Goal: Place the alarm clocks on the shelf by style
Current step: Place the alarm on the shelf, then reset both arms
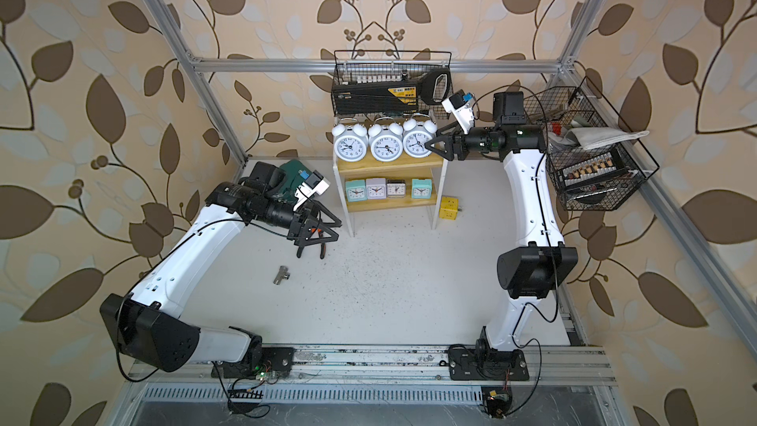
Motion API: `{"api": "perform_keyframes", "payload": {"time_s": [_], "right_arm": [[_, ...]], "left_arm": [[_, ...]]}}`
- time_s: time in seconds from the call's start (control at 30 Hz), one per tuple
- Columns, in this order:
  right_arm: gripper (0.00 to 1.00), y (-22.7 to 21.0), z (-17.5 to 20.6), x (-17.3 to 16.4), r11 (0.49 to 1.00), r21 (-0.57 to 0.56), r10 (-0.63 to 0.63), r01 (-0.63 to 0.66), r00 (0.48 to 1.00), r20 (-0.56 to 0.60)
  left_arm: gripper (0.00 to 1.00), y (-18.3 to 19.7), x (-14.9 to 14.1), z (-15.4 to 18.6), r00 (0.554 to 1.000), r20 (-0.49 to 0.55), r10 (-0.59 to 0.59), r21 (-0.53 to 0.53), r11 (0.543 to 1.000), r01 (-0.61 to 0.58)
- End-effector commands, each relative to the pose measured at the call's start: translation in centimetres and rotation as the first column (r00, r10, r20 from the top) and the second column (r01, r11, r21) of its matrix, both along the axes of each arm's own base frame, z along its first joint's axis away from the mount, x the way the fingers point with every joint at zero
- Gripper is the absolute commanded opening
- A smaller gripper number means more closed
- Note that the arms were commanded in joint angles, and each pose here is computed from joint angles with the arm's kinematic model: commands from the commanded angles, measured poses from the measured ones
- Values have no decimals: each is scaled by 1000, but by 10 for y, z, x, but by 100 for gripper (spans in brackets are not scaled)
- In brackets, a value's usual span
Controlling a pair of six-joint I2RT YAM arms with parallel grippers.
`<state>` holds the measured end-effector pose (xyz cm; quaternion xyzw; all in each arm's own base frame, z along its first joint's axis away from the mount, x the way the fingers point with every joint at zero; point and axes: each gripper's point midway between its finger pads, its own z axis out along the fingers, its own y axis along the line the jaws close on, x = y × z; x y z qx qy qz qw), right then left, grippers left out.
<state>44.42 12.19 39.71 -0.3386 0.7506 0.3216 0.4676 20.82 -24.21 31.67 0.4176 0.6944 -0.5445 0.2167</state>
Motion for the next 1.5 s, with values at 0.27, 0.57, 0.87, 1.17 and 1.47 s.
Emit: {"api": "perform_keyframes", "payload": {"time_s": [0.27, 0.57, 0.87, 1.17, 1.47], "right_arm": [[65, -11, 16, -3, 996, 41, -74, 74, 997, 8], [81, -53, 18, -24, 938, 95, -329, 333, 943, -59], [99, -126, -48, -54, 698, 58, -698, 714, 697, -165], [99, -166, -161, -68, 511, -65, -848, 857, 491, -197], [99, -181, -264, -73, 443, -122, -892, 888, 424, -158]], "left_arm": [[84, 8, -3, 12, 997, 69, 21, -21, 1000, -19], [85, 26, 27, -8, 971, 177, 159, 96, 979, -178], [86, 73, 84, -58, 877, 251, 410, 177, 871, -458], [90, 134, 116, -127, 719, 339, 607, 210, 696, -686], [99, 178, 134, -194, 576, 388, 719, 198, 546, -814]]}}
